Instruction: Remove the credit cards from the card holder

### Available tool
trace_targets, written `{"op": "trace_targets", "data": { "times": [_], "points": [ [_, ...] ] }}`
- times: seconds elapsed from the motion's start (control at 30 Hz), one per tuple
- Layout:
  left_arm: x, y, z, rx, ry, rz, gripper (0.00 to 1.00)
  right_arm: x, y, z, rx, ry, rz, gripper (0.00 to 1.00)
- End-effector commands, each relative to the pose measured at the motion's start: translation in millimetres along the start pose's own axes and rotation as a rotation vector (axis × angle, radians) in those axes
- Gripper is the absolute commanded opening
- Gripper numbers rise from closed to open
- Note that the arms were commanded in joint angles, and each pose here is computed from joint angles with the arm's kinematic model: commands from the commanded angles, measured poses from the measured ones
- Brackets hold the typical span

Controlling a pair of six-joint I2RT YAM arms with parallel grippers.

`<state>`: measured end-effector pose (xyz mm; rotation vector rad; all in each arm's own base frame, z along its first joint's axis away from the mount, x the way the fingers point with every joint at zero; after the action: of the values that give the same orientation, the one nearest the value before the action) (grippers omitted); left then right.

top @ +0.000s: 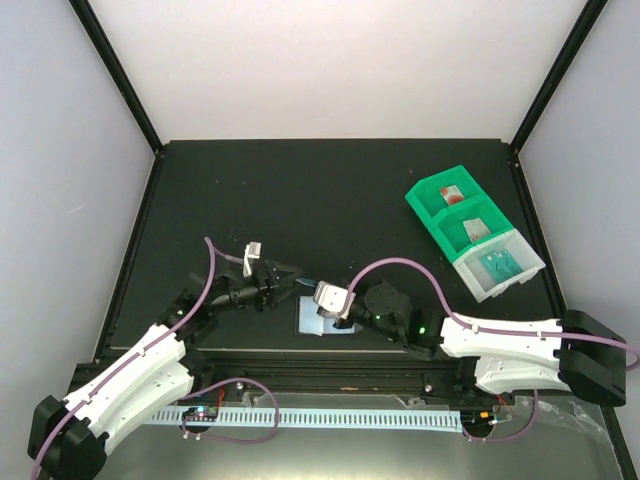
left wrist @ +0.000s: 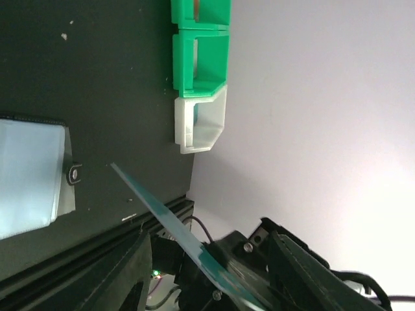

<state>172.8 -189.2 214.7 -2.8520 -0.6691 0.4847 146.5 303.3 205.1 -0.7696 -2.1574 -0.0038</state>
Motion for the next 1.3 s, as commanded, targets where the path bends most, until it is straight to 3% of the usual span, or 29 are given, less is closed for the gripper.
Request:
{"op": "trace_targets", "data": {
  "times": [0.0,0.2,0.4,0.7,1.03,1.27],
  "points": [
    [-3,1,1,-0.026,-0.071,0.045,0.48,16,4,-11,-0.097,-0.122,0.033,0.01],
    [-2,1,11,-0.003,-0.106,0.035,0.3,19,8,-2,-0.1,-0.177,0.052,0.01],
    [1,-1,10,-0.021,-0.083,0.008,0.02,18,10,9,-0.089,-0.223,0.073,0.04],
    [2,0,9,-0.038,0.041,-0.003,0.02,19,2,9,-0.063,-0.098,0.077,0.25],
    [13,-12,-2,0.009,0.435,-0.146,0.02,39,-29,-20,0.01,0.372,0.116,0.35],
    [-8,-16,-12,-0.052,0.694,-0.038,0.02,43,-34,-48,0.159,0.709,0.056,0.37]
  ]
}}
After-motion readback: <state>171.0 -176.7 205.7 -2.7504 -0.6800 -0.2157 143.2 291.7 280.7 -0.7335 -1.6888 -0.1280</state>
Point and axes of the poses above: each gripper's point midway between its finger pads, its own y axis out along the fingers, its own z axis along the line the jaws close on, x = y × z, the point moved 4 cm from there along -y, back along the fingers, and after that the axes turned 14 degrees about -y, right-handed, at the moved point
